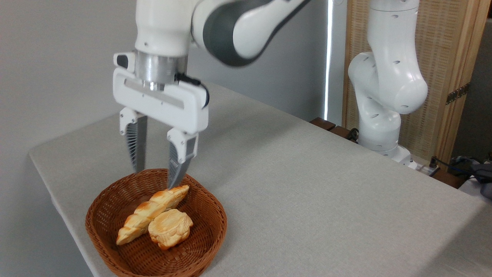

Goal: Put bread into the basket

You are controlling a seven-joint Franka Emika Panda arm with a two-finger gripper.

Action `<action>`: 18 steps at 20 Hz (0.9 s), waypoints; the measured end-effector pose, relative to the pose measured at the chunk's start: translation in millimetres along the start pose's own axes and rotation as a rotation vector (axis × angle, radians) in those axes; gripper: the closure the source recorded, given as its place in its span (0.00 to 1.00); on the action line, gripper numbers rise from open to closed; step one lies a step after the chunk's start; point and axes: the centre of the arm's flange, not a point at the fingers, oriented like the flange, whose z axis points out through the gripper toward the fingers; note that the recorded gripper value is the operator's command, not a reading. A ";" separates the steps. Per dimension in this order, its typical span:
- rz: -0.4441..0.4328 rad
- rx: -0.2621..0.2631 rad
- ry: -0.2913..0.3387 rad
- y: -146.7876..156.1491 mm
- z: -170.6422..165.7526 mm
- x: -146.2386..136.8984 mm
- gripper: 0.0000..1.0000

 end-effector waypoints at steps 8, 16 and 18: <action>0.179 -0.040 -0.189 -13.6 -34.1 -30.0 0.00; 0.265 -0.085 -0.181 -24.7 -35.7 -35.9 0.00; 0.265 -0.089 -0.180 -23.9 -35.2 -35.5 0.00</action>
